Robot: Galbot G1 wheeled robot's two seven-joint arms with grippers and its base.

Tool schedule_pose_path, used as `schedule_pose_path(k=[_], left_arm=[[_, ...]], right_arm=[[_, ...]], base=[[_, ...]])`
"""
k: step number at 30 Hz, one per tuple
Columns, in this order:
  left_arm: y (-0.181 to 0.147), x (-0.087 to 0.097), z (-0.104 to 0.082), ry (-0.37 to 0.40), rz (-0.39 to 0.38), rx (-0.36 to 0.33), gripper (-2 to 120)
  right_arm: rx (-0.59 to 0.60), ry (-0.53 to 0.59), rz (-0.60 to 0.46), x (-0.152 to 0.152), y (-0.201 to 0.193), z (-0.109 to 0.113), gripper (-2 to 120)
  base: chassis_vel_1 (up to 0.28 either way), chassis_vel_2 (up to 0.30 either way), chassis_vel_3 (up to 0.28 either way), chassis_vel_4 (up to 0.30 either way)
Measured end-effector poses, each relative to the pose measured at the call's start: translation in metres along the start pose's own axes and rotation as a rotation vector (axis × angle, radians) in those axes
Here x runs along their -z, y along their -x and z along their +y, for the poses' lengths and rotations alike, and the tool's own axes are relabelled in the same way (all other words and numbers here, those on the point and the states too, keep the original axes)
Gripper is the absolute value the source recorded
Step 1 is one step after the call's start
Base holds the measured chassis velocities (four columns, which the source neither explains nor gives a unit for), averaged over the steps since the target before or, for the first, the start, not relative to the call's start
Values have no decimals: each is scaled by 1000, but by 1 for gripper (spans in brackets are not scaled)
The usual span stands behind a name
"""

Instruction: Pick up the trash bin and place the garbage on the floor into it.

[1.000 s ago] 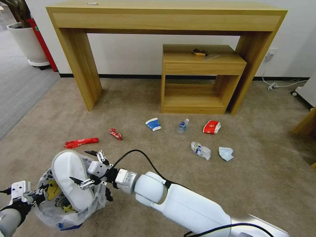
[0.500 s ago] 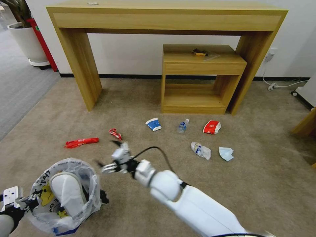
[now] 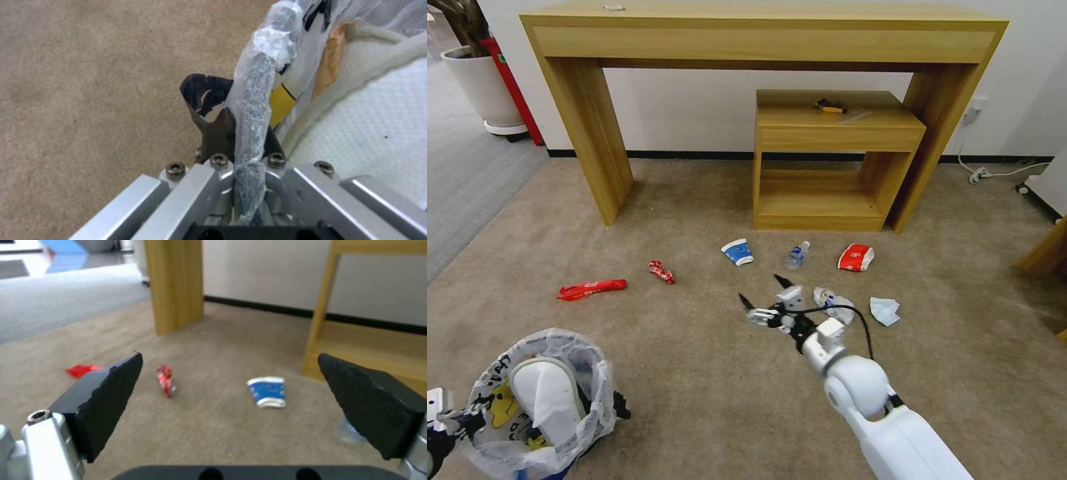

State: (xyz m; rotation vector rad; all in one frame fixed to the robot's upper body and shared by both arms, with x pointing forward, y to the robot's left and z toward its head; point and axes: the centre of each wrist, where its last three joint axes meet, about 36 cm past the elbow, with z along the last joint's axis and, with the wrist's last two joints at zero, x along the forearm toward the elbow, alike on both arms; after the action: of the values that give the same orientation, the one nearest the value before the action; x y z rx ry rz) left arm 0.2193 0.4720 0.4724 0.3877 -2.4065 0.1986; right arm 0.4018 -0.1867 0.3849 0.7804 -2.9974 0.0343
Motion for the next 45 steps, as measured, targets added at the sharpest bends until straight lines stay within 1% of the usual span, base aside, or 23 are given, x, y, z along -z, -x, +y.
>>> schedule_pose_path(k=[8, 15, 22, 26, 37, 45], left_arm=[[0, 0, -3, 4, -2, -3, 0], [0, 0, -5, 6, -4, -6, 0], [-1, 1, -5, 6, -6, -7, 0], [-1, 1, -4, 6, -7, -4, 0], [-1, 3, -8, 12, -14, -11, 0], [-2, 3, -11, 14, -16, -18, 0]], right_arm=[[-25, -13, -11, 1, 3, -5, 100], [-21, -18, -3, -2, 6, -3, 100], [-13, -27, 8, -6, 8, 1, 100], [-8, -30, 12, -8, 9, 2, 100], [-18, -28, 12, -8, 11, 0, 100], [-15, -22, 19, -10, 13, 3, 100]], base=[[-3, 5, 4, -7], [-49, 160, 50, -150], [-11, 273, 1, -269], [100, 267, -98, -277], [203, 331, -197, -335], [144, 330, -127, -334]])
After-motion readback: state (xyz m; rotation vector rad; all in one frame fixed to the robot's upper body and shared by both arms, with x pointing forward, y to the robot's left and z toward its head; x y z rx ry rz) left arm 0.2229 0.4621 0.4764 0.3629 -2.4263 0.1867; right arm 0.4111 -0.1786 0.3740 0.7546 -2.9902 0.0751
